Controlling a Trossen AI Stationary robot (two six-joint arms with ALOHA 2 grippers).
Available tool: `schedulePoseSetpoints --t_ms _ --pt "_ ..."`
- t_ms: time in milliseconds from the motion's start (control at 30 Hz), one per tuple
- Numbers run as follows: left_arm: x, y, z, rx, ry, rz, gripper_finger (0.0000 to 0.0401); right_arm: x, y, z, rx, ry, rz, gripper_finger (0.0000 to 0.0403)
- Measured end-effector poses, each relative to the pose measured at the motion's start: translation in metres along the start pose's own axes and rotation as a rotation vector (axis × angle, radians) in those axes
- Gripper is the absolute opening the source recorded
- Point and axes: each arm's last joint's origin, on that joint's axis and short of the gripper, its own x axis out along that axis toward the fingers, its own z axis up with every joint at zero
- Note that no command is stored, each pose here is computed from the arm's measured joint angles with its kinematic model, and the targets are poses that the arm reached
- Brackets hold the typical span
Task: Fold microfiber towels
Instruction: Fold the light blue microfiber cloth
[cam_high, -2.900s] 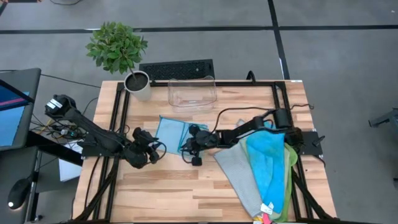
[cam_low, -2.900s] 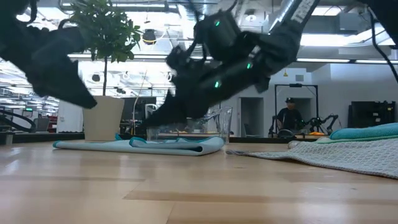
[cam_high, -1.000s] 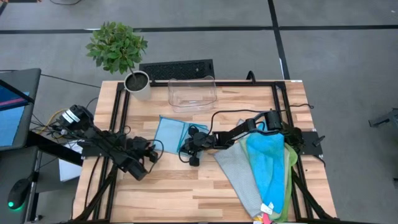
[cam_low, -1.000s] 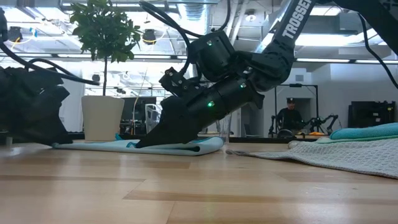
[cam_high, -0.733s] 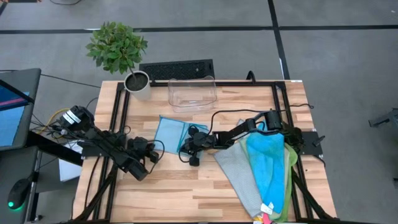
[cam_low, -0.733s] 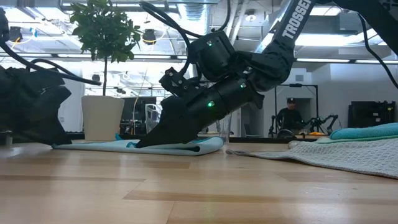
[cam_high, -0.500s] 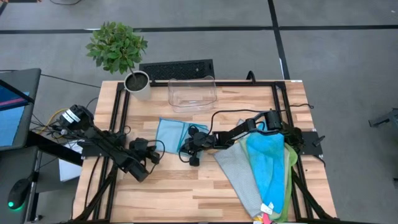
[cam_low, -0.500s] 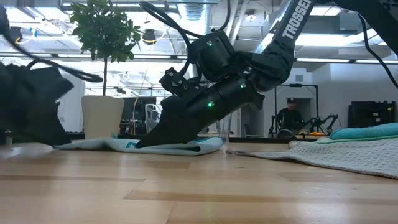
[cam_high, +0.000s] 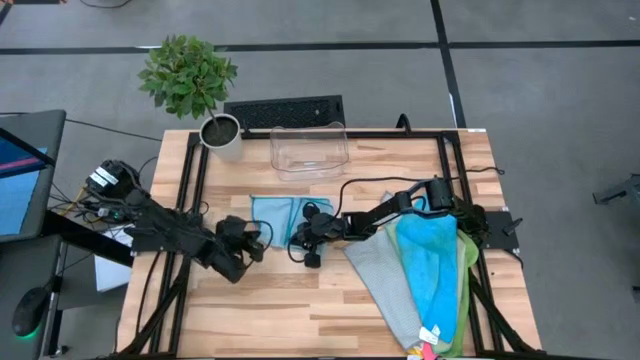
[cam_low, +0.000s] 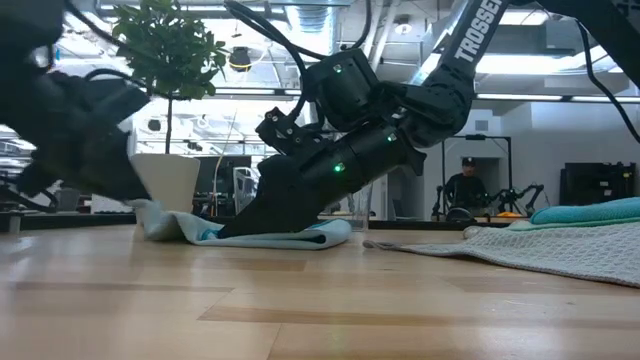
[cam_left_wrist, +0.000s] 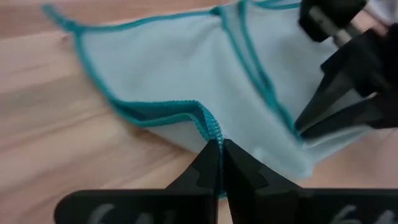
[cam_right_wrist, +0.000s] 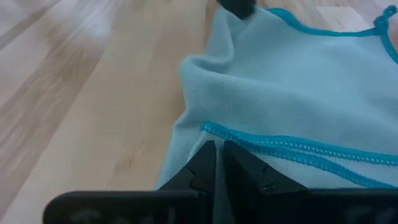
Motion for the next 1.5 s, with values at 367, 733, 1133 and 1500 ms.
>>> schedulePoseSetpoints --t_ms 367,733,1133,1500 --pt "0.018 -0.03 0.026 0.061 0.009 -0.213 0.0 0.0 0.002 0.0 -0.002 -0.001 0.011 0.0059" --pt "0.022 -0.041 0.038 0.07 -0.029 -0.319 0.0 0.0 0.005 0.0 -0.005 -0.002 0.016 0.0059" --pt "0.044 -0.062 0.034 0.205 0.006 -0.312 0.0 0.0 0.014 0.002 -0.048 -0.005 0.095 0.0059" --pt "0.053 -0.074 0.034 0.3 0.028 -0.316 0.0 -0.01 0.017 0.012 -0.07 0.03 0.104 0.0092"
